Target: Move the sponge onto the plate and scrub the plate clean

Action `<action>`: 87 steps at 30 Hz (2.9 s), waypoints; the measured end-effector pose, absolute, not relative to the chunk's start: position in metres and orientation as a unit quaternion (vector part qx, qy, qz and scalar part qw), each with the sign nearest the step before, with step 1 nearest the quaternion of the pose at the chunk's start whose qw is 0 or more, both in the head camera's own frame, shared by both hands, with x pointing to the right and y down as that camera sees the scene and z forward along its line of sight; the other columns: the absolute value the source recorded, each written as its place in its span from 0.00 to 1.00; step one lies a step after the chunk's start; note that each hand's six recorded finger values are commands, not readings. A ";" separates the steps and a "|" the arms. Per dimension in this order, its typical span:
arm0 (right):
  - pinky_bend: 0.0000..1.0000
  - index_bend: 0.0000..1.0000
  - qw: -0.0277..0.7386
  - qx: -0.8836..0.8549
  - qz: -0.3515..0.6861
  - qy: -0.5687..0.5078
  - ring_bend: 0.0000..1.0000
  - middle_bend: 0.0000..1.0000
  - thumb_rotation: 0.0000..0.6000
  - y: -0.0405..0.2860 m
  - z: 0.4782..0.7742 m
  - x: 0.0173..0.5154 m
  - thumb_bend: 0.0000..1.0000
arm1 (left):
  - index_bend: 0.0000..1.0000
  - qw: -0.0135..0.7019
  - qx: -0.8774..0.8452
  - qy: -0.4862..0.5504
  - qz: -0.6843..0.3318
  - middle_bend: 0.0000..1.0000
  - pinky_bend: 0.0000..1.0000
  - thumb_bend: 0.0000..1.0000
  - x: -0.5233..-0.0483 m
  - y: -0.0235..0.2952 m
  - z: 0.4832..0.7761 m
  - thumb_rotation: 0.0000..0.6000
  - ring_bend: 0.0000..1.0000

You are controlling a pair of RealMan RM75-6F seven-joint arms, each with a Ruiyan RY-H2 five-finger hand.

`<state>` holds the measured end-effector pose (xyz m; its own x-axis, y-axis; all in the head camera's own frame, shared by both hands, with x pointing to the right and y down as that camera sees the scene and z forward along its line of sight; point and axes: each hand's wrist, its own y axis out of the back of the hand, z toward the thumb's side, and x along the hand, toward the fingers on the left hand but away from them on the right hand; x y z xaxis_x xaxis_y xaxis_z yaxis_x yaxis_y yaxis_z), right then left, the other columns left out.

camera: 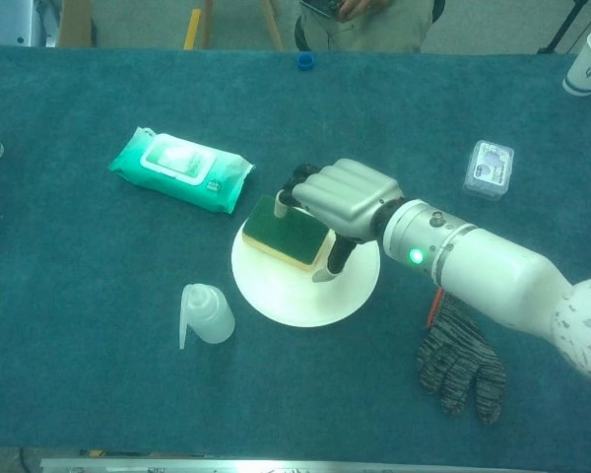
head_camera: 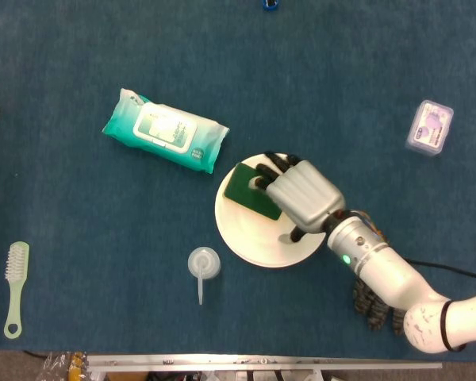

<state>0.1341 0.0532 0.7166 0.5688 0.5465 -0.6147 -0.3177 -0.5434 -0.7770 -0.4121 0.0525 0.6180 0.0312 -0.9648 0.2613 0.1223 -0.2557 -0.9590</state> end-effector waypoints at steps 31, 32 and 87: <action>0.13 0.25 0.575 -0.678 0.452 0.074 0.01 0.15 0.64 0.080 0.718 0.151 0.00 | 0.04 0.455 -0.564 0.389 -0.568 0.02 0.08 0.21 -0.406 0.059 0.624 1.00 0.00; 0.13 0.25 0.577 -0.675 0.454 0.074 0.01 0.15 0.64 0.079 0.718 0.153 0.00 | 0.04 0.455 -0.565 0.389 -0.568 0.02 0.08 0.21 -0.405 0.058 0.624 1.00 0.00; 0.19 0.25 0.541 -0.609 0.576 -0.071 0.01 0.15 0.70 0.045 0.730 0.144 0.00 | 0.04 0.461 -0.596 0.364 -0.548 0.02 0.08 0.21 -0.389 0.053 0.628 1.00 0.00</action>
